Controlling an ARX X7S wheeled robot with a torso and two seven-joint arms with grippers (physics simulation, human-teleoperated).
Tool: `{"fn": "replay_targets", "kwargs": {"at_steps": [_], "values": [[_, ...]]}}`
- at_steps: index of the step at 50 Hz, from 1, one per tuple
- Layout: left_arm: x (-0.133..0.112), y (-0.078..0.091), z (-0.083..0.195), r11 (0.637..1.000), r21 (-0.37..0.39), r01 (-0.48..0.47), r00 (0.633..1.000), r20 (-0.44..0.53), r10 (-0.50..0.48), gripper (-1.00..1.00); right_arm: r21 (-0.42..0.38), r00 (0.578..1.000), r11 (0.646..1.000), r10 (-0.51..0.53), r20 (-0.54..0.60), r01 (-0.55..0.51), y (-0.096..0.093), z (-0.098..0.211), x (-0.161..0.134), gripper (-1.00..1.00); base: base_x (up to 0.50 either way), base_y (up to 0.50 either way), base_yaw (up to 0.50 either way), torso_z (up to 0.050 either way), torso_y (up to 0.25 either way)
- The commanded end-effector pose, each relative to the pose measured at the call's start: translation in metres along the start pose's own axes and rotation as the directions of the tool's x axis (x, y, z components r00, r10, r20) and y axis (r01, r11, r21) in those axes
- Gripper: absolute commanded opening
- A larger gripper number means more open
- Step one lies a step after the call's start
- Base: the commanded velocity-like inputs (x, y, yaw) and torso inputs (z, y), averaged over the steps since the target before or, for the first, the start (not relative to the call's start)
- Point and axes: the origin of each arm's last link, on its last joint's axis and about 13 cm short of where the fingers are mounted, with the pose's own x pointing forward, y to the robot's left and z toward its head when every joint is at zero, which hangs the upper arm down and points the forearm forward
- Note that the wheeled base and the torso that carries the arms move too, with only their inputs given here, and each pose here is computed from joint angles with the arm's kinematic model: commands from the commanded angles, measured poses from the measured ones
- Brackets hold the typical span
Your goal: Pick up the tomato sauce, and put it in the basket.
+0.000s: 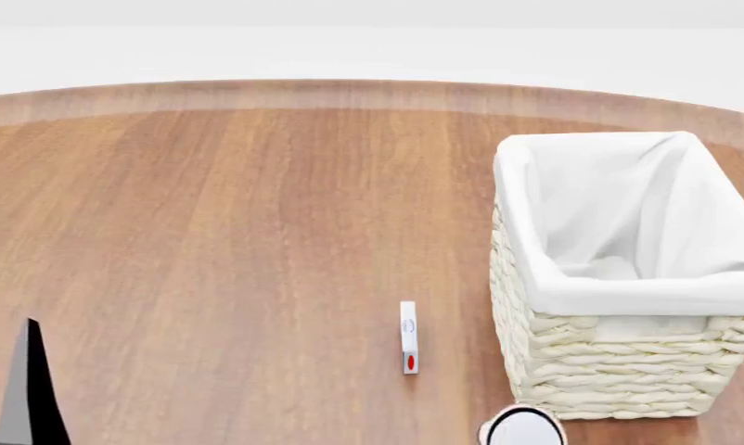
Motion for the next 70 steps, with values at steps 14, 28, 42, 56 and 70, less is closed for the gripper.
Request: {"fn": "replay_targets", "kwargs": {"at_steps": [14, 28, 42, 56, 70], "values": [[-0.004, -0.005, 0.001, 0.999, -0.019, 0.031, 1.000, -0.001, -0.031, 1.00, -0.101, 0.984, 0.989, -0.093, 0.150, 0.109, -0.012, 0.002, 0.071, -1.00, 0.00, 0.00, 0.00, 0.000, 0.000], [-0.006, -0.005, 0.003, 0.999, -0.013, 0.036, 0.999, 0.004, -0.036, 1.00, -0.120, 0.977, 0.982, -0.125, 0.175, 0.147, -0.015, 0.001, 0.106, -1.00, 0.00, 0.00, 0.00, 0.000, 0.000], [-0.007, -0.004, 0.002, 0.999, -0.007, 0.033, 0.999, -0.001, -0.033, 1.00, -0.158, 0.952, 0.972, -0.122, 0.282, 0.172, -0.026, 0.034, 0.133, -1.00, 0.00, 0.00, 0.00, 0.000, 0.001], [-0.009, -0.003, 0.002, 1.000, -0.005, 0.028, 1.000, -0.003, -0.028, 1.00, -0.161, 0.946, 0.971, -0.122, 0.300, 0.176, -0.032, 0.043, 0.161, -1.00, 0.00, 0.00, 0.00, 0.000, 0.000], [-0.012, -0.001, 0.008, 1.000, 0.004, 0.024, 1.000, 0.010, -0.024, 1.00, -0.191, 0.957, 0.956, -0.177, 0.228, 0.223, -0.043, 0.015, 0.215, -1.00, 0.00, 0.00, 0.00, 0.000, 0.000]]}}
